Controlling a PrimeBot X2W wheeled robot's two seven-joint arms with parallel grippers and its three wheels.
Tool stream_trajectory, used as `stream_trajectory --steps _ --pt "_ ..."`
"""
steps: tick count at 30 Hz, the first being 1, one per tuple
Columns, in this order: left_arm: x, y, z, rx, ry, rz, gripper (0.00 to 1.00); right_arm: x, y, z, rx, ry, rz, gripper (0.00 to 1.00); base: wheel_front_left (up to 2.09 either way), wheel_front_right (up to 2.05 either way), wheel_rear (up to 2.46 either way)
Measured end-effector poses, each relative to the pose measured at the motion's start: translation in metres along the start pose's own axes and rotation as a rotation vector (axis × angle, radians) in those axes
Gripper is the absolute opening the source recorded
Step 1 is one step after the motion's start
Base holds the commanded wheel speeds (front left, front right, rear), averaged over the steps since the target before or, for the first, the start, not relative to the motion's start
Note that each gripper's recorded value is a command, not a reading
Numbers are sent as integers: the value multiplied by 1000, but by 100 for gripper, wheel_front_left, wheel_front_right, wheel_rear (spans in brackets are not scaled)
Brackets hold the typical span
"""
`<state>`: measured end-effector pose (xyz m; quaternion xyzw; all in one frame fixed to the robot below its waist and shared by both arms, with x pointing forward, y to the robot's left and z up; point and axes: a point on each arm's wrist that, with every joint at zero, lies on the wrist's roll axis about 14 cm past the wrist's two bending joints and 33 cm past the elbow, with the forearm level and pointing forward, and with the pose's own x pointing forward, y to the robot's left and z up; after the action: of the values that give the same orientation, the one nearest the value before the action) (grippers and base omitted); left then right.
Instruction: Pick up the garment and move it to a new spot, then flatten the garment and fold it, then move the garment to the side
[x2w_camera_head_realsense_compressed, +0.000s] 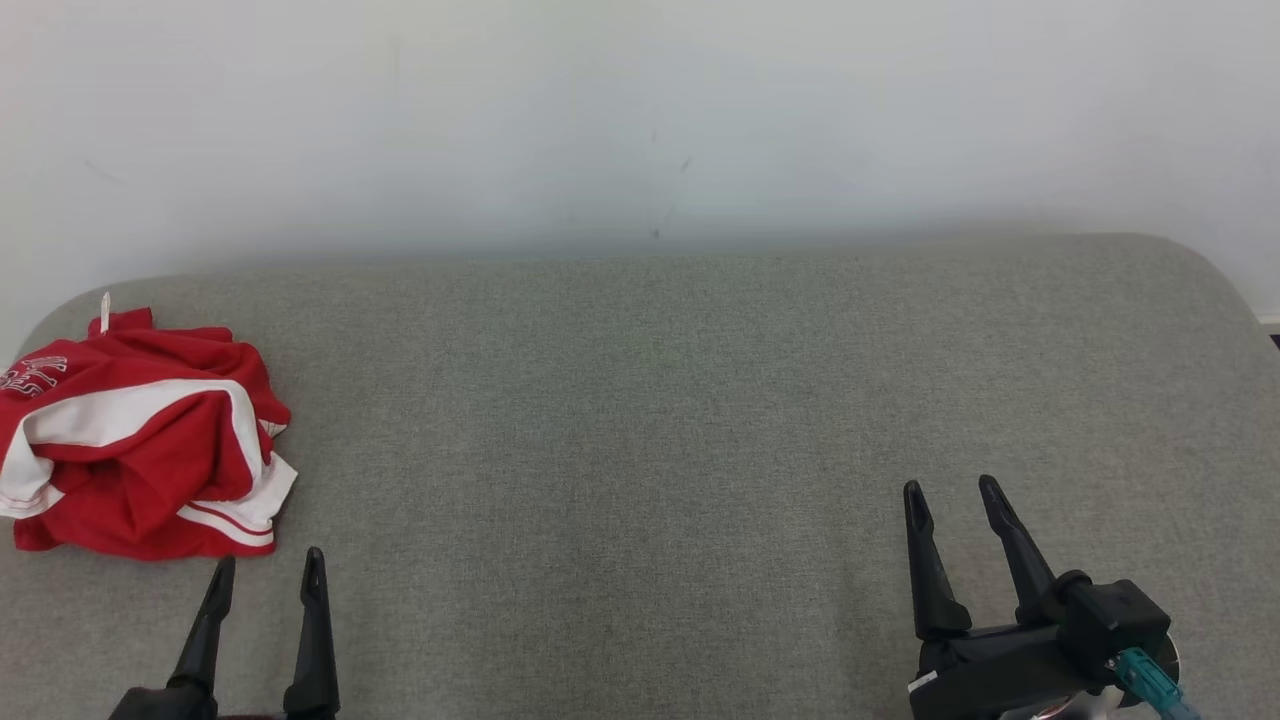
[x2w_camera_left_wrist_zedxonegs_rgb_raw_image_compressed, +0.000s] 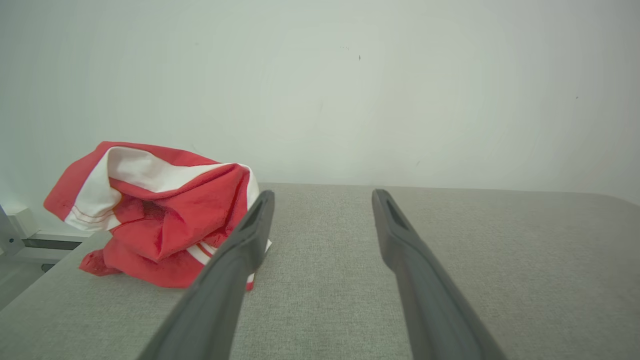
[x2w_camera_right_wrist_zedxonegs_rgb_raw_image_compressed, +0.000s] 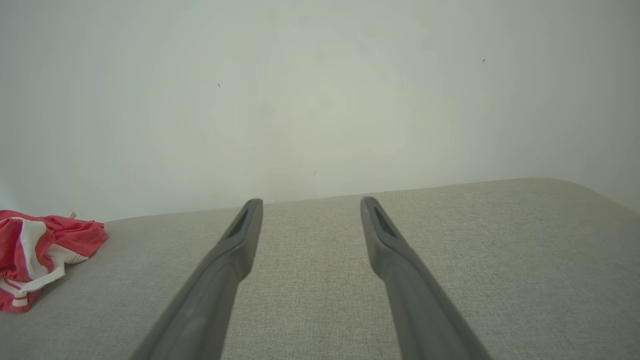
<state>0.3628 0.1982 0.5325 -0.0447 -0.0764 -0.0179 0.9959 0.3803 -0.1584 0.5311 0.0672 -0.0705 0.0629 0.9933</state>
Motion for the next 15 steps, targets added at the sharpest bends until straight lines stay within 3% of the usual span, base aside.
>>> stream_trajectory --steps 15 --pt "-10 3 -13 54 37 3 100 -3 -4 -1 -61 -4 -5 100 0 0 0"
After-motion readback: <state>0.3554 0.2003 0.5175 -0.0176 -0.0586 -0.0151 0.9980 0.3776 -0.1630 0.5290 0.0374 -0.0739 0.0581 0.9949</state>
